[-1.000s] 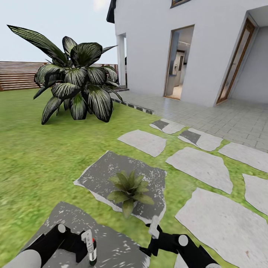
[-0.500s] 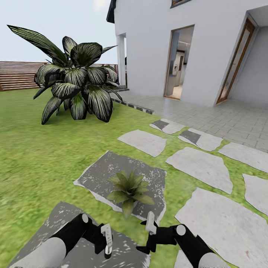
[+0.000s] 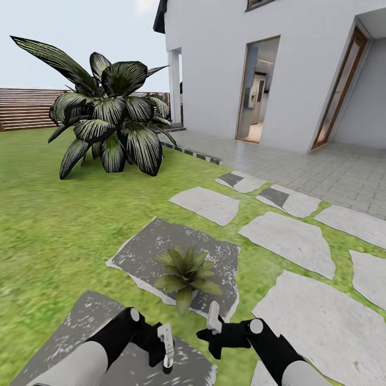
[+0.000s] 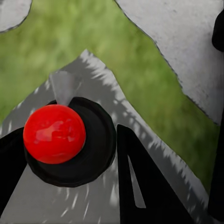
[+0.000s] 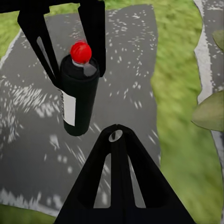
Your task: Pick up the pesticide atomizer in the garden and spray insectifuge to fully cover both potted plants in the garden.
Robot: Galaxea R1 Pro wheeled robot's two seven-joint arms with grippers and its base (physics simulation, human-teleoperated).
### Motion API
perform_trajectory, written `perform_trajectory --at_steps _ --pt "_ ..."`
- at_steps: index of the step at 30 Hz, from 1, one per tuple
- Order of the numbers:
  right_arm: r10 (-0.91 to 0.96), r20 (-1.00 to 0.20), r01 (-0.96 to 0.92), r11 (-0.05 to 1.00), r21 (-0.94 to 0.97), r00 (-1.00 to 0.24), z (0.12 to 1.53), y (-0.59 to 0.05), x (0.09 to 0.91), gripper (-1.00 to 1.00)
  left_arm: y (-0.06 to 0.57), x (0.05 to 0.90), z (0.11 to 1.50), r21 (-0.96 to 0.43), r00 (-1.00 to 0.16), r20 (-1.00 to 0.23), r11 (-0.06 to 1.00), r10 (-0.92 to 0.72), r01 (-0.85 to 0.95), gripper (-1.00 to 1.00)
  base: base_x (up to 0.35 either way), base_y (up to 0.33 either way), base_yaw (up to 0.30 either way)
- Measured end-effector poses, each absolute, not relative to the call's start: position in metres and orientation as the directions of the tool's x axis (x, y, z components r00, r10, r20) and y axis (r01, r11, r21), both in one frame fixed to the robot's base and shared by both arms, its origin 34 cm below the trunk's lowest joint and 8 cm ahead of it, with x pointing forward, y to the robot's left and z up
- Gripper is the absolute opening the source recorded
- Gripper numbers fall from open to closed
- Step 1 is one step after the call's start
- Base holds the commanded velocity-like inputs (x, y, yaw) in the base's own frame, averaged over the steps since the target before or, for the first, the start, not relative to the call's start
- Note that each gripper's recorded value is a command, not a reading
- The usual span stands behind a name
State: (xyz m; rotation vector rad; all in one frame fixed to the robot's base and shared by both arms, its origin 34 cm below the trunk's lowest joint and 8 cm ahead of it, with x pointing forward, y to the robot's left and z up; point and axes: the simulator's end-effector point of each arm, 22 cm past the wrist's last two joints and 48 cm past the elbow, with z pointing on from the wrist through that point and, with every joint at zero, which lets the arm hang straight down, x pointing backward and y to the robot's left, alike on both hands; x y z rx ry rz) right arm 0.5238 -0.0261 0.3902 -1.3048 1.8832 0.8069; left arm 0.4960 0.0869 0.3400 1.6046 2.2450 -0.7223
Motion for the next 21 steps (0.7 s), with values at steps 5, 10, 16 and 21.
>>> perform_trajectory --at_steps 5,10,16,21 --pt "-0.515 -0.820 -0.948 0.300 0.103 -0.252 0.390 -0.026 0.524 -1.00 0.070 0.494 0.344 -0.234 -0.328 -0.520 0.237 0.789 0.943 -1.00 0.000 0.000 0.000" --pt "-0.515 -0.819 -0.948 0.300 0.103 -0.252 0.390 -0.026 0.524 -1.00 0.050 0.493 0.349 -0.233 -0.314 -0.540 0.219 0.781 0.947 -1.00 0.000 0.000 0.000" --pt "-0.515 -0.819 -0.948 0.300 0.103 -0.252 0.390 -0.026 0.524 -1.00 0.040 0.506 0.358 -0.193 -0.283 -0.558 0.209 0.780 0.959 -1.00 0.000 0.000 0.000" --pt "-0.515 -0.820 -0.948 0.300 0.103 -0.252 0.390 -0.026 0.524 -1.00 0.038 0.506 0.359 -0.191 -0.278 -0.560 0.206 0.781 0.960 -1.00 0.000 0.000 0.000"
